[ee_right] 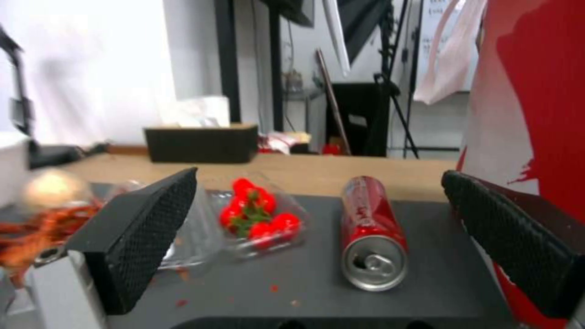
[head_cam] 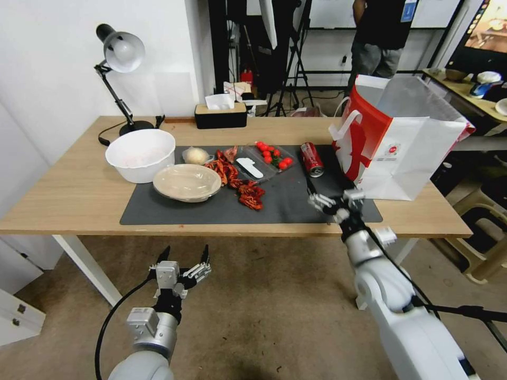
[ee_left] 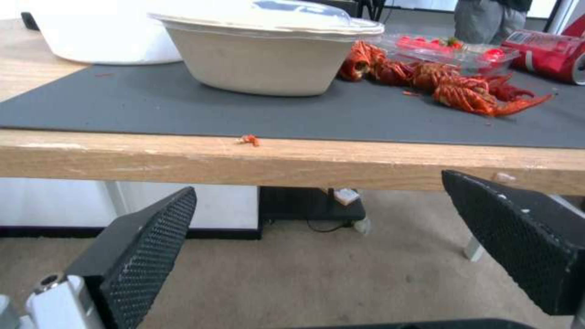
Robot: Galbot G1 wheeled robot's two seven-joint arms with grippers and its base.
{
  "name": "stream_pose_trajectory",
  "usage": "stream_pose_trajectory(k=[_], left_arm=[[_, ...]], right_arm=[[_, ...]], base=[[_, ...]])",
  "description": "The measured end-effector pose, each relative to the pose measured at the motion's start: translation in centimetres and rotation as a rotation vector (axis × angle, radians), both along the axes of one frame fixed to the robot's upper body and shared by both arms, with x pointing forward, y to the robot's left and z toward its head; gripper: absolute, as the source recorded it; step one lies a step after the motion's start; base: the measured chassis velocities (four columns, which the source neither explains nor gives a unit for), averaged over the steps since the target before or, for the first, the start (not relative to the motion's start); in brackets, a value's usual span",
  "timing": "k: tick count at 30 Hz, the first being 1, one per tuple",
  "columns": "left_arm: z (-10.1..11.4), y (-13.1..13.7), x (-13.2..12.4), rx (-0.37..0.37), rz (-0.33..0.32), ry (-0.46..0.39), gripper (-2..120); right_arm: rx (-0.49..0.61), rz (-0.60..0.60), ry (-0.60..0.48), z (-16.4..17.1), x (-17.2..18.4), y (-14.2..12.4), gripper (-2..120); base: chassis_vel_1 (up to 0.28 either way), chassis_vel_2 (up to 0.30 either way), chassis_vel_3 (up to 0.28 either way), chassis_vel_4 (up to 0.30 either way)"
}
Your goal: Pick up the trash from the table and place it into the takeout bag.
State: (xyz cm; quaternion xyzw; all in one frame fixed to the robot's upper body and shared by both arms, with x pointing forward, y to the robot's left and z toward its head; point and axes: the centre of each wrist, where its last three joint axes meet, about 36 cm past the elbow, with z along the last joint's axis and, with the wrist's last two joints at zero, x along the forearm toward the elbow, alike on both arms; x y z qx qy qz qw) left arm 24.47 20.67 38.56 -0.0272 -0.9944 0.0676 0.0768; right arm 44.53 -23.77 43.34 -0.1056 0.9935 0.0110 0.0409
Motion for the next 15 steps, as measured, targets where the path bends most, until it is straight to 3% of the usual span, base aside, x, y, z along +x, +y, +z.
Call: stream_pose_trajectory(k=[15], left_arm=[[-0.2,0.1,-0.2,0.004,0.014,-0.005,100]], right_arm=[[-0.051,-0.114,0.196,2.5,7.7,1.6,100]], base=[[0.0,0.0,0.0,0.0]])
